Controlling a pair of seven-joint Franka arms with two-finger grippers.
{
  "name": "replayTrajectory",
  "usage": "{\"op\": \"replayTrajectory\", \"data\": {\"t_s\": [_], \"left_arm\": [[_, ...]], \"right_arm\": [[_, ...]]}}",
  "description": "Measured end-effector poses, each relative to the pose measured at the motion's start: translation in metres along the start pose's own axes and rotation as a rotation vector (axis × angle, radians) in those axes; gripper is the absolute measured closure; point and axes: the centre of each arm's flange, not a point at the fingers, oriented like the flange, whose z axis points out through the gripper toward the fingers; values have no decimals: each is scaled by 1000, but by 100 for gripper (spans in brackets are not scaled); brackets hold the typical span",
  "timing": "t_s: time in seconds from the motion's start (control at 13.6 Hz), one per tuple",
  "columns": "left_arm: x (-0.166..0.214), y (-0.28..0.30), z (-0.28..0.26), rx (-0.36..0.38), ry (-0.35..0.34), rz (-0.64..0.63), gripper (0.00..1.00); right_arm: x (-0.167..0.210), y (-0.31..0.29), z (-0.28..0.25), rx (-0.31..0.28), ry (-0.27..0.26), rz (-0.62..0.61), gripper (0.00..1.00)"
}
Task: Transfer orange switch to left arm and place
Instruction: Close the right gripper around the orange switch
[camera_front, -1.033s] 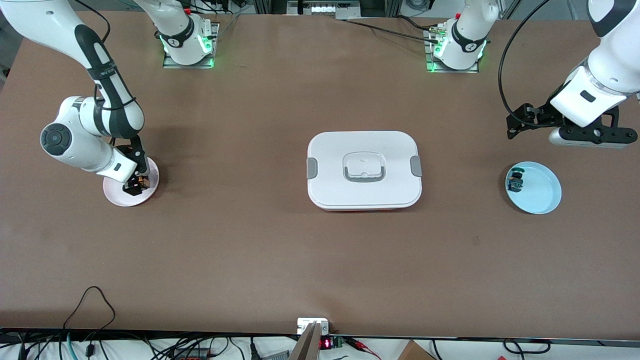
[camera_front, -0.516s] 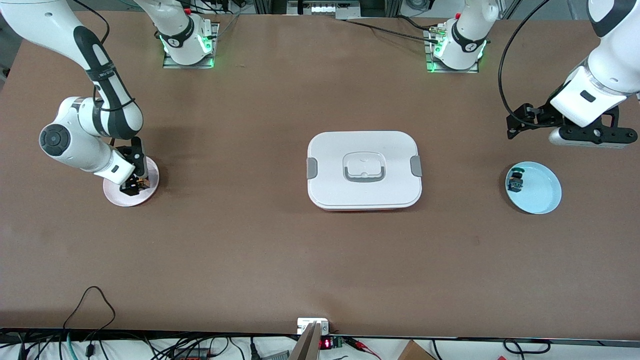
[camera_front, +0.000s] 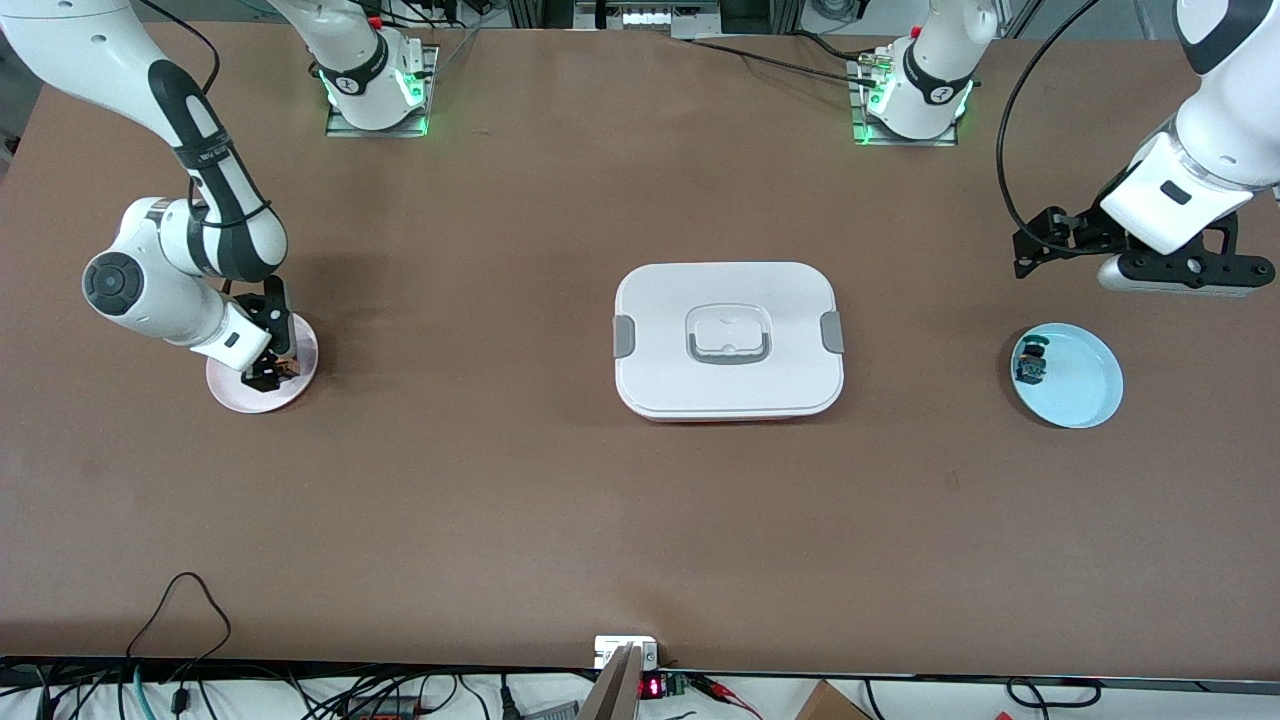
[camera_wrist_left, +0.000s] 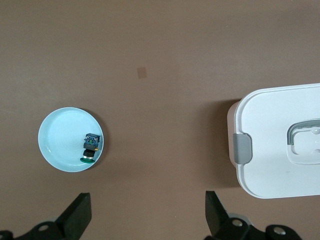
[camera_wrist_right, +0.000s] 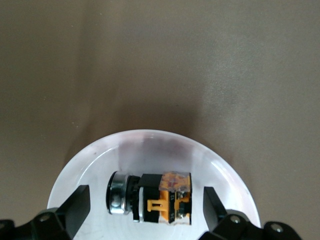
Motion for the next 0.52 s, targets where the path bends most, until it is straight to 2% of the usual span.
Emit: {"op": "replayTrajectory", "data": {"t_s": [0.52], "left_arm": [[0, 0, 0, 0, 0, 0, 0]], "right_arm": [[-1, 1, 12, -12, 1, 3, 2]]}}
